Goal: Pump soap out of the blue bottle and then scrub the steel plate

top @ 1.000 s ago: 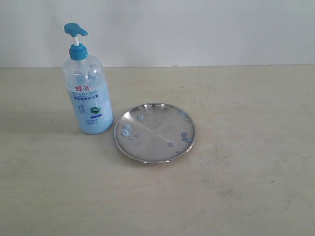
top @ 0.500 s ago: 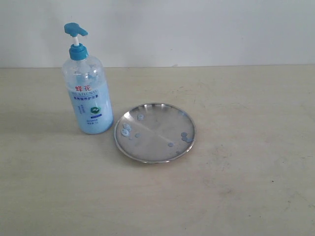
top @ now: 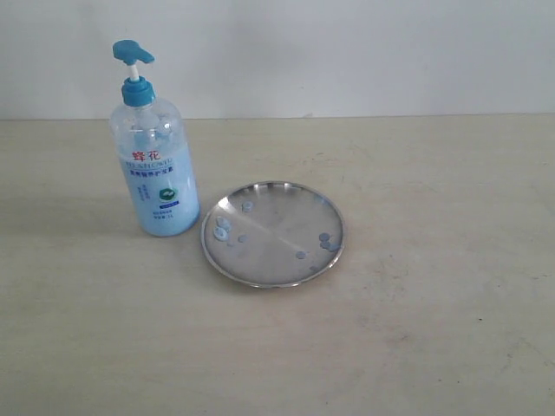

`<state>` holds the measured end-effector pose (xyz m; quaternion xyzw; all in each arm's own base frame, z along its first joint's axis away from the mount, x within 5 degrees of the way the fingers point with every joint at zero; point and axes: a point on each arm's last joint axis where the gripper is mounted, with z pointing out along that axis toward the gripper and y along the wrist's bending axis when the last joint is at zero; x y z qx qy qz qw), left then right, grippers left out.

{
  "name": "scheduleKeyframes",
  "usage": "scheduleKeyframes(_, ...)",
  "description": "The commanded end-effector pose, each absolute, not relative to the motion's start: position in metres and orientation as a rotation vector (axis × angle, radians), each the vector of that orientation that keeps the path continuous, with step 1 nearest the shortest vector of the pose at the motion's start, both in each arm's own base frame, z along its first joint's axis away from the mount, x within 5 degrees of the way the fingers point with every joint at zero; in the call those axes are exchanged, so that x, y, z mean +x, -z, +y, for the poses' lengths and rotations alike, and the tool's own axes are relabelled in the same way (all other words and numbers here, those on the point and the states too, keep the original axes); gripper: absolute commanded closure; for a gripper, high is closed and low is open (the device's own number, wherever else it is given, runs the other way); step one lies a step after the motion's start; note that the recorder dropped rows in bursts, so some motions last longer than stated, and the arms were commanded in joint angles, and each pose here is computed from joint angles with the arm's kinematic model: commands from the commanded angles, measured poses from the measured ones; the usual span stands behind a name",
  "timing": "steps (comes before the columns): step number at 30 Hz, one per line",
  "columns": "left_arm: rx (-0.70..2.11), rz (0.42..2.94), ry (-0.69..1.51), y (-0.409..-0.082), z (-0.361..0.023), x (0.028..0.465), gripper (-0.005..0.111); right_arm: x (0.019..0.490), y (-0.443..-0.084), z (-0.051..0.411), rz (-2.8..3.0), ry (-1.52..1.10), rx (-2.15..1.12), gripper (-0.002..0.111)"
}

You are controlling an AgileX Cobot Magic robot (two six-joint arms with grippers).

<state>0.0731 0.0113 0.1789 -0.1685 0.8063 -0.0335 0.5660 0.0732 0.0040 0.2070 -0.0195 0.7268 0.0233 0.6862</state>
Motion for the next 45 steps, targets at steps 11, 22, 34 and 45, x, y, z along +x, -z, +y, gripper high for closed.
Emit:
scheduleKeyframes(11, -0.386, 1.890, 0.074, -0.180, 0.011, 0.073, 0.102, 0.053, -0.184, -0.007, 1.806, 0.096, 0.119, 0.108)
scheduleKeyframes(22, -0.386, 1.890, 0.074, -0.180, 0.011, 0.073, 0.102, 0.054, -0.183, -0.005, 1.815, 0.067, 0.075, 0.108)
scheduleKeyframes(34, -0.386, 1.890, 0.074, -0.180, 0.011, 0.073, 0.102, 0.054, -0.183, -0.004, 1.815, 0.049, 0.073, 0.108)
scheduleKeyframes(45, -0.373, 1.810, 0.056, -0.184, 0.012, 0.062, 0.102, 0.054, -0.183, -0.004, 1.815, 0.049, 0.073, 0.108)
